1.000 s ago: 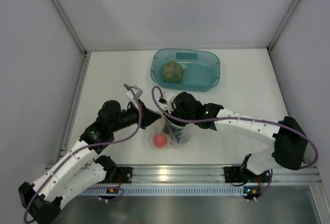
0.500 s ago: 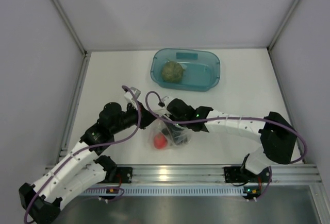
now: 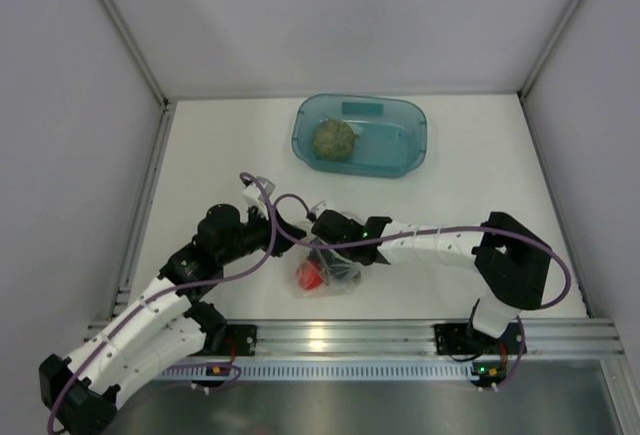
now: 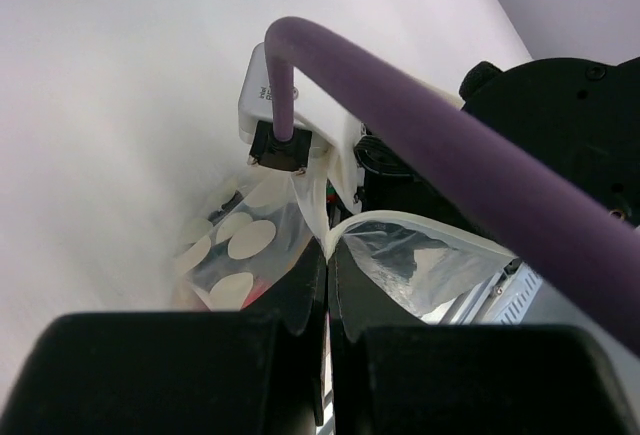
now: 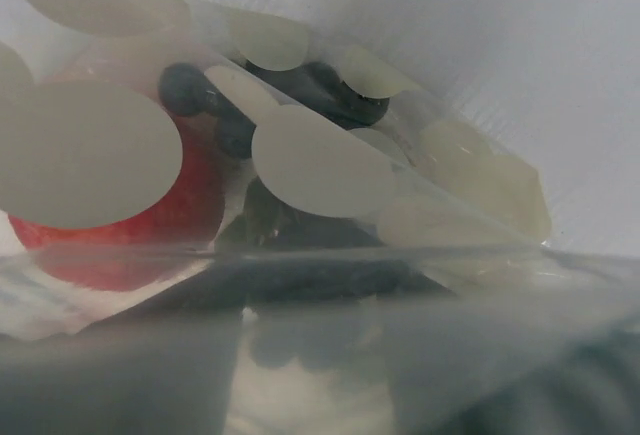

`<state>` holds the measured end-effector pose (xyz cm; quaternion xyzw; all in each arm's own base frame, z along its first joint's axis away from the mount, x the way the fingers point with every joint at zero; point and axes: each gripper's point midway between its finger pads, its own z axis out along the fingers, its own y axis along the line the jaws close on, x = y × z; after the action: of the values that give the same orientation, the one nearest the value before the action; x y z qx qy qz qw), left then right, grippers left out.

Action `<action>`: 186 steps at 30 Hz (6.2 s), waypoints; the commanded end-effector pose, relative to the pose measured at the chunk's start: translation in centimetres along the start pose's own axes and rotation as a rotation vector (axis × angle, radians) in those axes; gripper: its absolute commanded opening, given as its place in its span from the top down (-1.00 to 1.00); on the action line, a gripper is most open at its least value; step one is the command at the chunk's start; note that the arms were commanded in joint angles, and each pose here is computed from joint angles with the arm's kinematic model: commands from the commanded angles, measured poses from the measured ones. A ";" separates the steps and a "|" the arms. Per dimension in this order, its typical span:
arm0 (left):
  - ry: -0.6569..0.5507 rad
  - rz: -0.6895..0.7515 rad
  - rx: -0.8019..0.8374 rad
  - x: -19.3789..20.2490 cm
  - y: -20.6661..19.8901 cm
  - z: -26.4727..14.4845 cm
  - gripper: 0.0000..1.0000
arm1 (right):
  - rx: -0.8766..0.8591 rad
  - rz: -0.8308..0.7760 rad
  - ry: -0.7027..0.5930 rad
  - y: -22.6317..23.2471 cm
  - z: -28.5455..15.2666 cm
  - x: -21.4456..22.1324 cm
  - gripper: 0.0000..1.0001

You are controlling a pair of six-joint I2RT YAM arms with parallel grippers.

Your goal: Open the zip-top bag and remove the fake food

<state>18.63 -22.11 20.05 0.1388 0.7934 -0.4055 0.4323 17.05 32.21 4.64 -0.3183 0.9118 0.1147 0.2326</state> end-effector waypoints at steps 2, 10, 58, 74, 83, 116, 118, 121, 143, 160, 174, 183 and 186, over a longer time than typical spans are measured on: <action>-0.028 0.014 0.030 -0.8 -0.7 0.1 1.00 | 0.047 -0.013 0.006 0.4 0.4 0.2 -0.11; -0.027 0.016 0.036 -0.7 -0.8 0.0 1.00 | 0.062 -0.025 0.045 0.5 2.0 1.1 0.18; -0.047 0.025 0.026 -1.0 -0.7 -0.2 1.00 | -0.158 0.063 -0.538 0.8 -20.2 -11.0 0.97; -0.057 0.030 0.033 -1.3 -0.9 -0.4 1.00 | -0.039 0.095 -0.722 -3.6 -27.3 -15.2 1.00; -0.067 0.032 0.036 -1.5 -1.1 -0.6 1.00 | 0.072 0.191 -0.709 -12.0 -25.7 -20.1 0.99; -0.101 0.036 0.074 -3.3 -2.9 -2.1 1.00 | 0.267 0.430 -0.390 -34.6 -1.3 -25.1 0.26; -0.099 0.039 0.075 -3.3 -3.0 -2.2 1.00 | 0.265 0.432 -0.398 -34.4 -1.8 -25.3 0.00; -0.097 0.036 0.079 -3.4 -3.1 -2.1 1.00 | 0.267 0.424 -0.420 -34.2 -3.5 -25.9 -0.18; -0.061 0.085 0.071 -5.2 -3.8 -1.2 1.00 | -0.364 0.035 -0.493 -4.6 -19.2 -16.1 0.58; 0.020 0.112 0.026 -3.8 -2.2 1.0 1.00 | -0.386 0.016 -0.413 -1.4 -16.7 -9.9 0.95; 0.018 0.108 0.057 -3.3 -3.0 0.4 1.00 | -0.379 -0.013 -0.402 0.9 -14.1 -10.7 0.96; -0.001 0.109 0.056 -3.5 -3.1 0.0 1.00 | -0.365 -0.010 -0.457 0.8 -15.9 -10.6 0.98; 0.004 0.108 0.052 -3.4 -2.9 0.1 1.00 | -0.321 -0.011 -0.486 -0.1 -17.6 -11.3 0.98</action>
<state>18.96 -23.49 23.30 0.1936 0.7847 -0.3959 0.4359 18.34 32.04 20.83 -0.3283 0.8229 0.3189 0.3366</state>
